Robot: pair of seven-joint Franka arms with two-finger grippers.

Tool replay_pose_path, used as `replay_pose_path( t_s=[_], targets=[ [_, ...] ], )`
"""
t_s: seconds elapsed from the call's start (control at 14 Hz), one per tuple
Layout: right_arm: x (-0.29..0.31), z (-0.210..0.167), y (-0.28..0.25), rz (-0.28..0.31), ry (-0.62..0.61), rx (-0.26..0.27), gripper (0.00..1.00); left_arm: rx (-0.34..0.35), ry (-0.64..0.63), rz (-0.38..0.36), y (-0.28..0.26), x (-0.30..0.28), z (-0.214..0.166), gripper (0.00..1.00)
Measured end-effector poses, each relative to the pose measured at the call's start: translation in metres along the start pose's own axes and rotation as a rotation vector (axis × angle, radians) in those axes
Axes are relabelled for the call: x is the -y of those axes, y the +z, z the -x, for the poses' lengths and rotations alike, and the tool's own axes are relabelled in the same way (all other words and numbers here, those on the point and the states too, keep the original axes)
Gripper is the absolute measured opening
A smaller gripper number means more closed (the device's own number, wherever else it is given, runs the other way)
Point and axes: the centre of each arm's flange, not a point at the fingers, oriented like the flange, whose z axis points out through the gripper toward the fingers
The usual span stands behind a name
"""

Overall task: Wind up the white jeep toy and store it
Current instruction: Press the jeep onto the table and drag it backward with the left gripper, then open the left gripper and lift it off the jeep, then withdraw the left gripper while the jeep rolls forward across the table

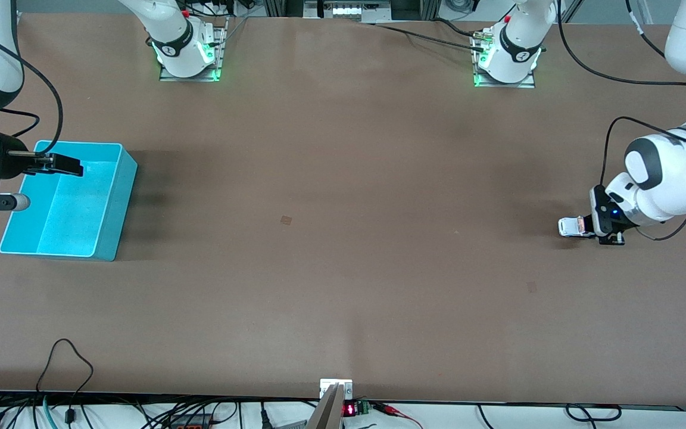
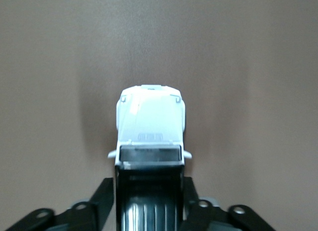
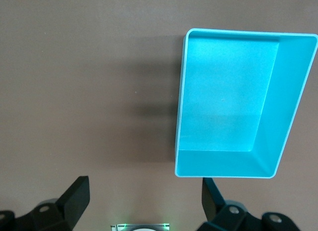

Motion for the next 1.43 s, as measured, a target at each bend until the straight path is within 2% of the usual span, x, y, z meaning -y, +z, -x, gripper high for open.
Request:
replay_pose_path(
  t_s=[0.14,0.29,0.57,0.79,1.43],
  targets=[
    [0.0,0.0,0.0,0.0,0.0,0.0,1.0,-0.018,0.018,0.014,0.004,0.006,-0.011,0.85],
    [0.0,0.0,0.0,0.0,0.0,0.0,1.0,-0.032,0.047,0.024,-0.019,0.018,-0.027,1.0],
    [0.0,0.0,0.0,0.0,0.0,0.0,1.0,-0.034,0.082,0.072,-0.095,0.027,-0.044,1.0],
    [0.0,0.0,0.0,0.0,0.0,0.0,1.0,-0.022,0.087,0.067,-0.132,0.029,-0.046,1.0],
    [-0.001,0.0,0.0,0.0,0.001,0.0,1.0,-0.012,0.131,0.049,-0.147,0.04,-0.094,1.0]
  ],
)
